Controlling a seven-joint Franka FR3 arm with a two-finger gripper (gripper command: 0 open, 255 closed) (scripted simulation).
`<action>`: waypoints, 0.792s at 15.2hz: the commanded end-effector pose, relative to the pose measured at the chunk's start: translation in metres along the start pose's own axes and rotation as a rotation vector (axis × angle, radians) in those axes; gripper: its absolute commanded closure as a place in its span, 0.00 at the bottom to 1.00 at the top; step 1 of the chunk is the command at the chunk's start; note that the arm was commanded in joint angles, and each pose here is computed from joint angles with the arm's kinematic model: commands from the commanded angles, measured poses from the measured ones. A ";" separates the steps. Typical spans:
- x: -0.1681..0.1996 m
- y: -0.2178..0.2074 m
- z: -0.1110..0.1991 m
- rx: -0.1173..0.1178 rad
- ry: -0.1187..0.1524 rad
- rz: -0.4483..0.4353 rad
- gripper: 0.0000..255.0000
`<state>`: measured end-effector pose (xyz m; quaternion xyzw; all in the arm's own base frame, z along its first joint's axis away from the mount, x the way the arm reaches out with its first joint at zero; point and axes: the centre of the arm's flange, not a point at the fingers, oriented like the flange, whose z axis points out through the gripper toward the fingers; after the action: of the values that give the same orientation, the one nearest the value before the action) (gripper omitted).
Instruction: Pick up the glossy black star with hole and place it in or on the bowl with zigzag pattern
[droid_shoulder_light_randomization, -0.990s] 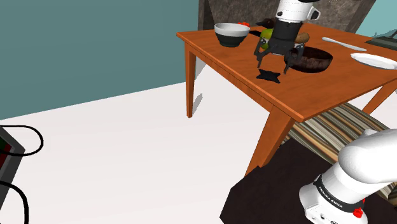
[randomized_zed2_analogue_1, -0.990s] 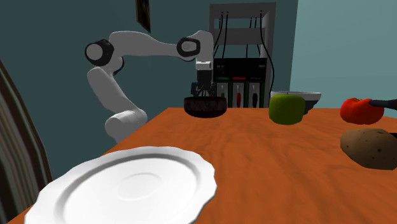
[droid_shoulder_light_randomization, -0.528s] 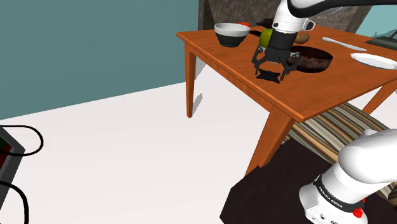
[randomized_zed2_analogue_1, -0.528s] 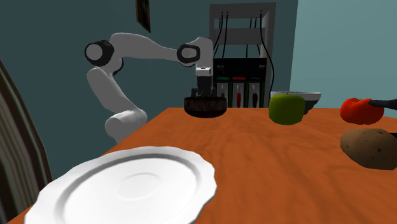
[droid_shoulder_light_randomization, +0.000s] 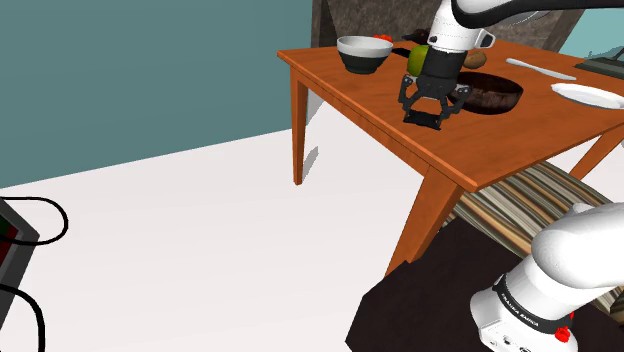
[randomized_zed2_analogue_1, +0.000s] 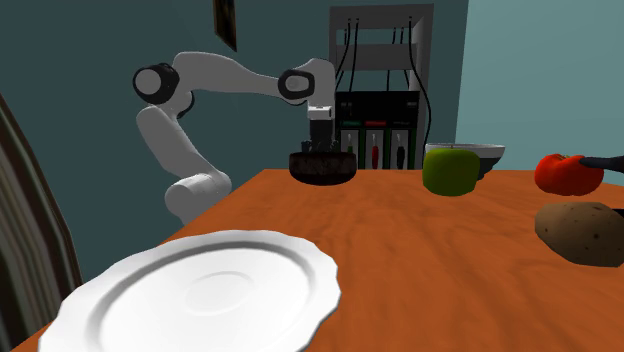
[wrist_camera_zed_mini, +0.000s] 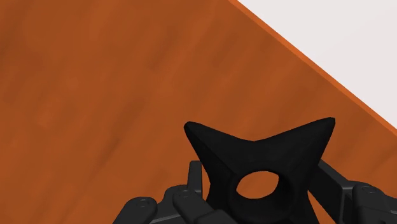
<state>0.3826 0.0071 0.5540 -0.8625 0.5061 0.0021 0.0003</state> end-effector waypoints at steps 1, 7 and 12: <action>0.000 0.000 0.000 0.000 0.000 0.000 1.00; 0.000 0.000 0.000 0.000 0.000 0.000 1.00; 0.000 0.000 -0.026 0.000 0.000 0.000 1.00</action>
<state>0.3826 0.0066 0.5756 -0.8625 0.5061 0.0020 0.0004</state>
